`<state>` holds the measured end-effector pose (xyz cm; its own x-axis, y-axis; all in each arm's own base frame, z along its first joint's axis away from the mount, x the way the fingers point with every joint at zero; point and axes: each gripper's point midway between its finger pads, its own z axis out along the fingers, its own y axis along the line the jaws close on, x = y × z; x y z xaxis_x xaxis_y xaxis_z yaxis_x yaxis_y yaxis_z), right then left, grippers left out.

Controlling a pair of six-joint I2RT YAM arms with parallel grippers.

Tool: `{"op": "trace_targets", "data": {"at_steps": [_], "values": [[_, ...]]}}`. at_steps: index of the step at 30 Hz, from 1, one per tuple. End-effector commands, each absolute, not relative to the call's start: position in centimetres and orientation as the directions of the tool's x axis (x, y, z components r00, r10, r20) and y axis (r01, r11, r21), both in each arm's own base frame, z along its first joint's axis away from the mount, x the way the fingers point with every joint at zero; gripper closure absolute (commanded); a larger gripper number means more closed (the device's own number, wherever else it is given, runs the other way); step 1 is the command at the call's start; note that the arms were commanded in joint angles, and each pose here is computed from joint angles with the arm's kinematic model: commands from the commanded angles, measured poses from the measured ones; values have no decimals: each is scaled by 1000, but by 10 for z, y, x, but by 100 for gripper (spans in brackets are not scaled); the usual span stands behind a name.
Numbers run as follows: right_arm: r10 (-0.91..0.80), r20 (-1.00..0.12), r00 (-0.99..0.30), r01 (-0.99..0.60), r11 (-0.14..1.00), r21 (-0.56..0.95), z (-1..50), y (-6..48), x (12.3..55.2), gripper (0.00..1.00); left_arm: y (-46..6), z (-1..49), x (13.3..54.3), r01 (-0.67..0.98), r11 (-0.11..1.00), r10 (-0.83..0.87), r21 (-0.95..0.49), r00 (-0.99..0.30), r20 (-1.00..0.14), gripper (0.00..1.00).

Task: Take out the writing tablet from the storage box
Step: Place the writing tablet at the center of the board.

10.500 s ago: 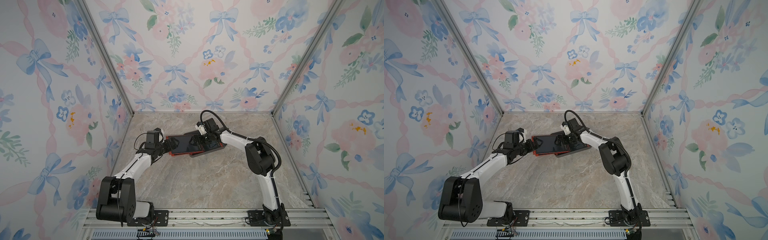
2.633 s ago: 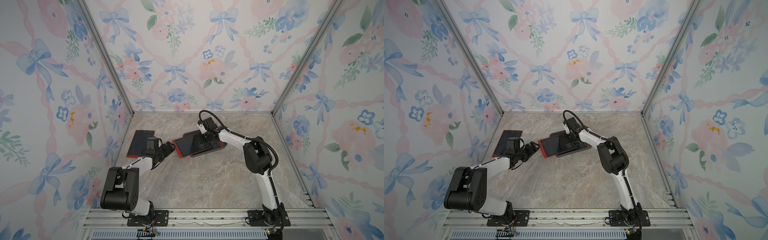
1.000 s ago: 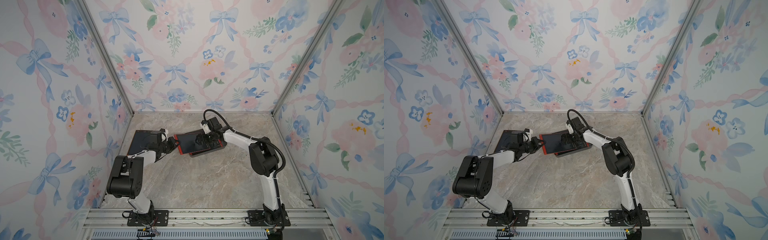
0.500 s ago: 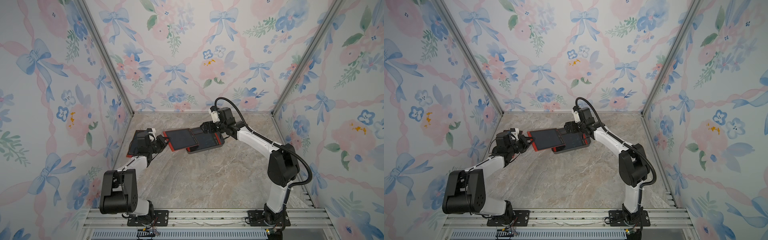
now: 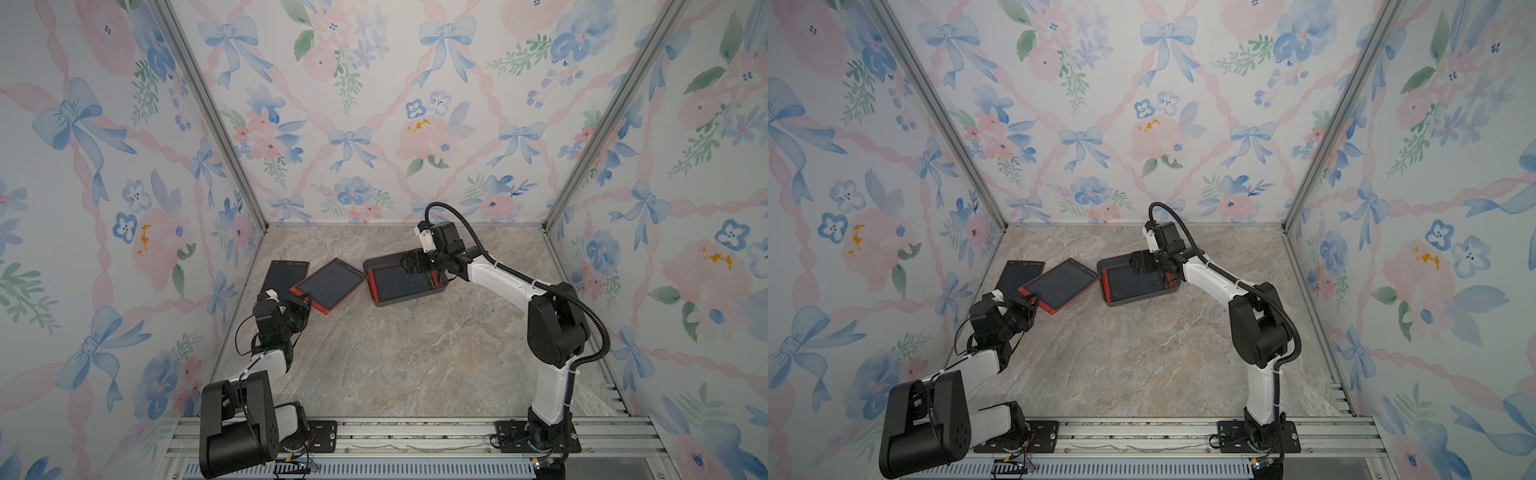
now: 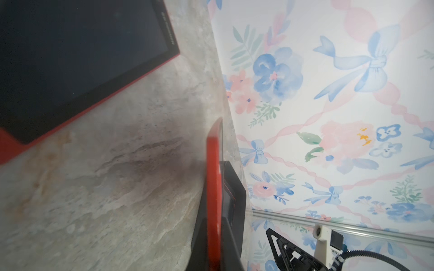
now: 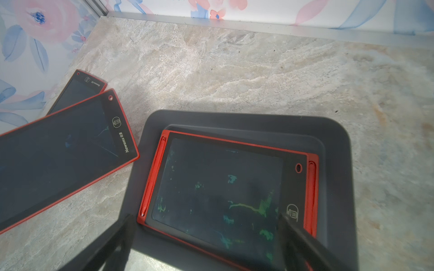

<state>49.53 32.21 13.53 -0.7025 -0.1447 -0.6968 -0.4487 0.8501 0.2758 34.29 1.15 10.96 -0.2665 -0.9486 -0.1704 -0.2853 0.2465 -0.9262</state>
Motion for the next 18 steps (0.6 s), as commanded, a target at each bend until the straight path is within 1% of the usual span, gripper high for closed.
{"op": "trace_targets", "data": {"at_steps": [1,3,6,10,18], "values": [[-153,-653,-742,-434,852,293,110,325,492,3,31,116,341,-264,170,-984,-949,-99,-149,100],[-152,-649,-745,-433,851,297,109,326,491,3,42,113,331,-280,158,-987,-947,-13,-161,100],[-155,-646,-748,-433,851,297,106,326,489,3,54,115,322,-277,149,-982,-949,69,-174,100],[-156,-641,-752,-433,849,302,104,329,489,3,51,107,323,-299,142,-985,-944,48,-163,100],[-165,-638,-752,-437,850,294,101,329,486,3,32,68,328,-416,96,-993,-904,17,-113,100]]}}
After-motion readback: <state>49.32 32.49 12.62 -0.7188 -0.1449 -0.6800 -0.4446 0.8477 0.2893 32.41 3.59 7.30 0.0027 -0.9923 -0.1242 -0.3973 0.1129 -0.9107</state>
